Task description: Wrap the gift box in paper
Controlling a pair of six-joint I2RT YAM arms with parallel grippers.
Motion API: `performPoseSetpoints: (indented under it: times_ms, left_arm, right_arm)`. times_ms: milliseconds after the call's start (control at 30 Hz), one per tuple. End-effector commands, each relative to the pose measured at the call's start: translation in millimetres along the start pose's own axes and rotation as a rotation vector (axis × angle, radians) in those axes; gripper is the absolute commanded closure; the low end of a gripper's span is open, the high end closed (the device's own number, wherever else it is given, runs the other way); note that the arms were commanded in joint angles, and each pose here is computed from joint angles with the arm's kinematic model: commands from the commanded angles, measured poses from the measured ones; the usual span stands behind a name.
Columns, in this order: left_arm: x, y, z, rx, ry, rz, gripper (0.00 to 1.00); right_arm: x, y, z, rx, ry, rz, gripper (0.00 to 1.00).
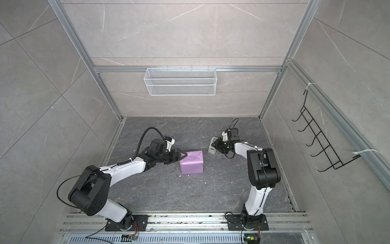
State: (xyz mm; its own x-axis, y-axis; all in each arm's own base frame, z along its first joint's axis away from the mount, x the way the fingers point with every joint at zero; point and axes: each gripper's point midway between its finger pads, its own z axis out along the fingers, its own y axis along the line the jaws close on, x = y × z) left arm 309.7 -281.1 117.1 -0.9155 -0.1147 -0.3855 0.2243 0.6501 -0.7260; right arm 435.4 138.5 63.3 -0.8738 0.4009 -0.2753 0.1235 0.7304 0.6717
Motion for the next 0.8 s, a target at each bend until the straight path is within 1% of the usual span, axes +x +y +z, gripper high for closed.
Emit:
performPoseSetpoints:
  times_ms: [0, 300, 600, 767]
  left_arm:
    - [17.7, 15.6, 5.6, -0.045, 0.073, -0.014, 0.13]
    - [17.3, 14.2, 3.3, -0.043, 0.066, -0.011, 0.13]
    - [16.8, 14.8, 3.0, -0.046, 0.062, -0.012, 0.13]
    - [16.7, 13.6, 2.8, -0.042, 0.062, -0.009, 0.13]
  right_arm:
    - [-2.5, 0.2, 6.7, -0.031, 0.007, 0.018, 0.59]
    - [7.1, -17.4, 11.5, -0.003, 0.032, 0.103, 0.66]
    - [16.4, -32.0, 13.9, 0.033, 0.060, 0.162, 0.68]
    - [16.8, -39.0, 12.3, 0.051, 0.060, 0.172, 0.68]
